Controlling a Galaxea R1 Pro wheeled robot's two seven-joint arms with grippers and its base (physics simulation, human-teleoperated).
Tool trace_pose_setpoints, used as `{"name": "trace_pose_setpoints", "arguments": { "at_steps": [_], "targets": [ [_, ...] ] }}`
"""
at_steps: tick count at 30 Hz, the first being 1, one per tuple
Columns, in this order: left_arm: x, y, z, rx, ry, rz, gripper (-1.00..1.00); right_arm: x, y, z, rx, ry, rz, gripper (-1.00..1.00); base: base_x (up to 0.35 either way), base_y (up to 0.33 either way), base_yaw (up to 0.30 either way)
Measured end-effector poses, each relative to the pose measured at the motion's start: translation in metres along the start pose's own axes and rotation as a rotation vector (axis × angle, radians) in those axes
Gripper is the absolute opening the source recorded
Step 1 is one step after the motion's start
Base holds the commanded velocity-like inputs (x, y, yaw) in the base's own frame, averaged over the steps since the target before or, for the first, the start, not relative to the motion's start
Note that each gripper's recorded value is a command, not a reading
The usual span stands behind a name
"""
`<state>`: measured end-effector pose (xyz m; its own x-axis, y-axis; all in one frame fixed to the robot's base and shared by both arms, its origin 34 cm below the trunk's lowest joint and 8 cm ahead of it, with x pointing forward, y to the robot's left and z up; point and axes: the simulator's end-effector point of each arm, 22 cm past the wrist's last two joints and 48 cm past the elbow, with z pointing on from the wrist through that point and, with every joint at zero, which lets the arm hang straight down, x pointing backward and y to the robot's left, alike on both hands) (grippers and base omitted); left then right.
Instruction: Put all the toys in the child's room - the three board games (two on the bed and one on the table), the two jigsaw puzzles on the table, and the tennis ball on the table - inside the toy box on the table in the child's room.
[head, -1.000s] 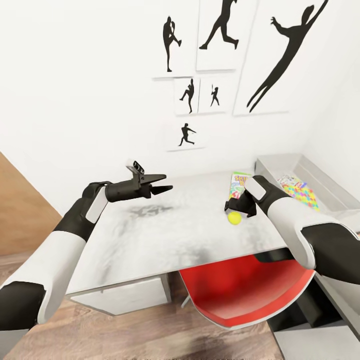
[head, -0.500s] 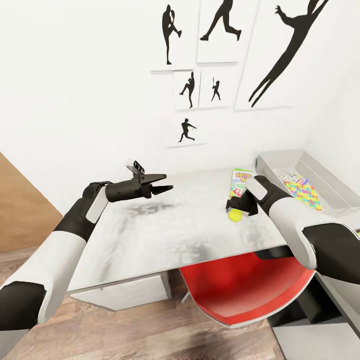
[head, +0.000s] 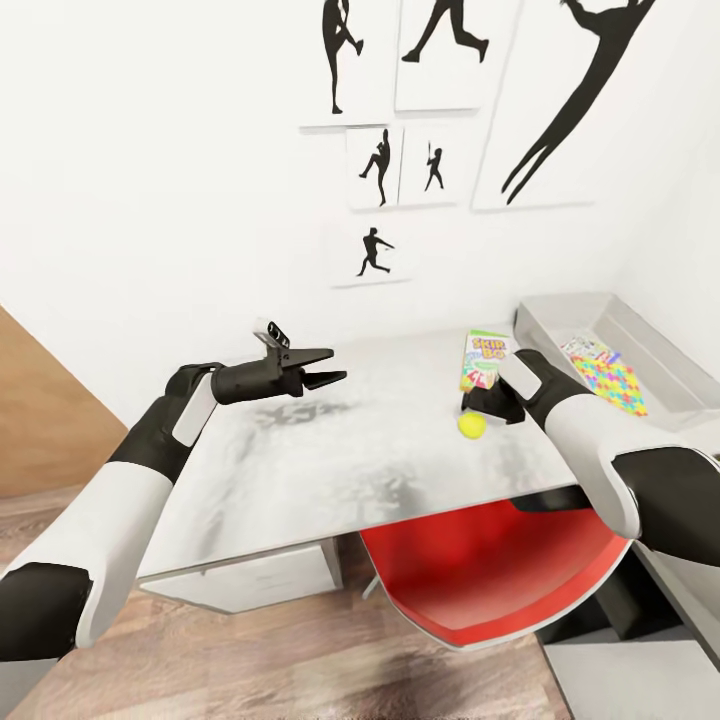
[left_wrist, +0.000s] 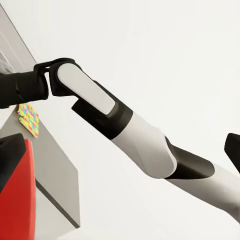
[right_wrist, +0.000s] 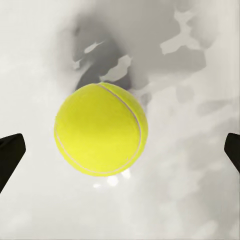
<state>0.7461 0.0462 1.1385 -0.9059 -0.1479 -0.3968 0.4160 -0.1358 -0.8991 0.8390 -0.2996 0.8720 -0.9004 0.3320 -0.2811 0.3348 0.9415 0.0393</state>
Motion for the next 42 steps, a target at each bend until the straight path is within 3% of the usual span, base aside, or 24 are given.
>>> {"name": "trace_pose_setpoints", "arguments": {
  "at_steps": [17, 42],
  "targets": [
    [0.001, 0.004, 0.000, 0.000, 0.000, -0.007, 1.00, 0.012, 0.010, 0.009, -0.016, 0.016, -0.009, 1.00, 0.000, 0.000, 0.000],
    [0.001, 0.004, 0.000, 0.001, -0.001, -0.007, 1.00, 0.010, 0.003, 0.009, -0.010, 0.014, -0.002, 1.00, 0.018, 0.000, 0.000]
  ]
}}
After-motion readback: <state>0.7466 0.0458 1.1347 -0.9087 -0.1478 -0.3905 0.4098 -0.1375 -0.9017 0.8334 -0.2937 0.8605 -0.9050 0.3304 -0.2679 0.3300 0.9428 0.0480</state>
